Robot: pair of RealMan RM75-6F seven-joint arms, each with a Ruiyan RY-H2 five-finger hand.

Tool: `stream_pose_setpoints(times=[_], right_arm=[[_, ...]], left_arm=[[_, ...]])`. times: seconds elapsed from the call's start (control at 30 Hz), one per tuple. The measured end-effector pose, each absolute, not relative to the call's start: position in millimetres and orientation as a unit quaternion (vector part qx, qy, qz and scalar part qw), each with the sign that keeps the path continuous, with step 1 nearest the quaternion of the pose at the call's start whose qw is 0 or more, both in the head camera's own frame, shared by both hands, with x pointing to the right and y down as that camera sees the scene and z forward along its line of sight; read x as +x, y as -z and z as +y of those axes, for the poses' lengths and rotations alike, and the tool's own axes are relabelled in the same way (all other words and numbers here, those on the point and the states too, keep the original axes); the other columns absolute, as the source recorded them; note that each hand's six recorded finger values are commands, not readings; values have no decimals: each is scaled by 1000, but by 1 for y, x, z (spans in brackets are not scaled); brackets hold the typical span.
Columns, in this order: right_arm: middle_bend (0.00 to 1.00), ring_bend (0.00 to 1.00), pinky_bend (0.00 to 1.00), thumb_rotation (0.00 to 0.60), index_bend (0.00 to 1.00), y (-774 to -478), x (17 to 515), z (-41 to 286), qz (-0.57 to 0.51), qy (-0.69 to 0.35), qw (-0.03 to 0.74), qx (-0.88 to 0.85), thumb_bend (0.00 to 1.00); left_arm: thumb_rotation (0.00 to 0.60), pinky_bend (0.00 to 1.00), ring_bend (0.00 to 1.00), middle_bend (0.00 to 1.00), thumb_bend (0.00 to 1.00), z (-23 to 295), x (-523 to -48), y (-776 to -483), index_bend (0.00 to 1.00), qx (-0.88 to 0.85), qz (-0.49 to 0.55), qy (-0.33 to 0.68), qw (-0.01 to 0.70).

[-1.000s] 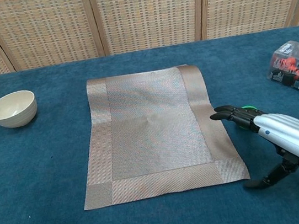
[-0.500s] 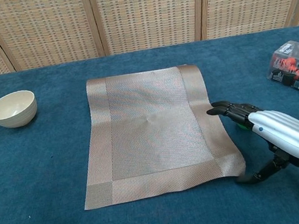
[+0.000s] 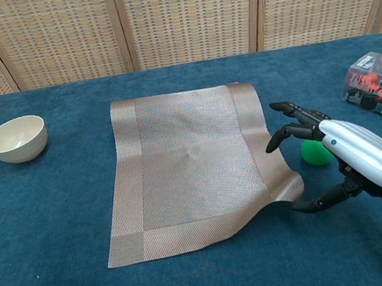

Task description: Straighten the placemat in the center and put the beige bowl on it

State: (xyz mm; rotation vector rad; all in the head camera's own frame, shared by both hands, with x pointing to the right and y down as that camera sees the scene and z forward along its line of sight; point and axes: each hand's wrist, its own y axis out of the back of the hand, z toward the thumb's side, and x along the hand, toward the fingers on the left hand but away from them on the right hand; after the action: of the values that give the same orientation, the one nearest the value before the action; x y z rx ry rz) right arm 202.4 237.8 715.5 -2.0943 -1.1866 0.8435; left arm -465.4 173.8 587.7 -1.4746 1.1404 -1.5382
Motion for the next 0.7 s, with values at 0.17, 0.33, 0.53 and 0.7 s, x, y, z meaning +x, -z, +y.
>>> stream_pose_setpoints(times=[0.17,0.33,0.53,0.7], right_arm=[[165,0,0,600,522,-716,200,236,-463,-310,280,-782,251],[221,22,0,600,584,-716,200,234,-471,-307,276,-779,251],[227,28,0,600,598,-717,198,235,-471,-305,272,-782,321],[227,31,0,600,611,-718,196,237,-468,-305,270,-784,477]], left_arm=[[600,0,0,0,291,174,-467,-588,0,-568,442,599,351],[600,0,0,0,290,173,-467,-589,0,-567,442,602,348],[600,0,0,0,291,173,-468,-589,0,-568,442,602,346],[600,0,0,0,291,173,-468,-589,0,-568,443,602,345]])
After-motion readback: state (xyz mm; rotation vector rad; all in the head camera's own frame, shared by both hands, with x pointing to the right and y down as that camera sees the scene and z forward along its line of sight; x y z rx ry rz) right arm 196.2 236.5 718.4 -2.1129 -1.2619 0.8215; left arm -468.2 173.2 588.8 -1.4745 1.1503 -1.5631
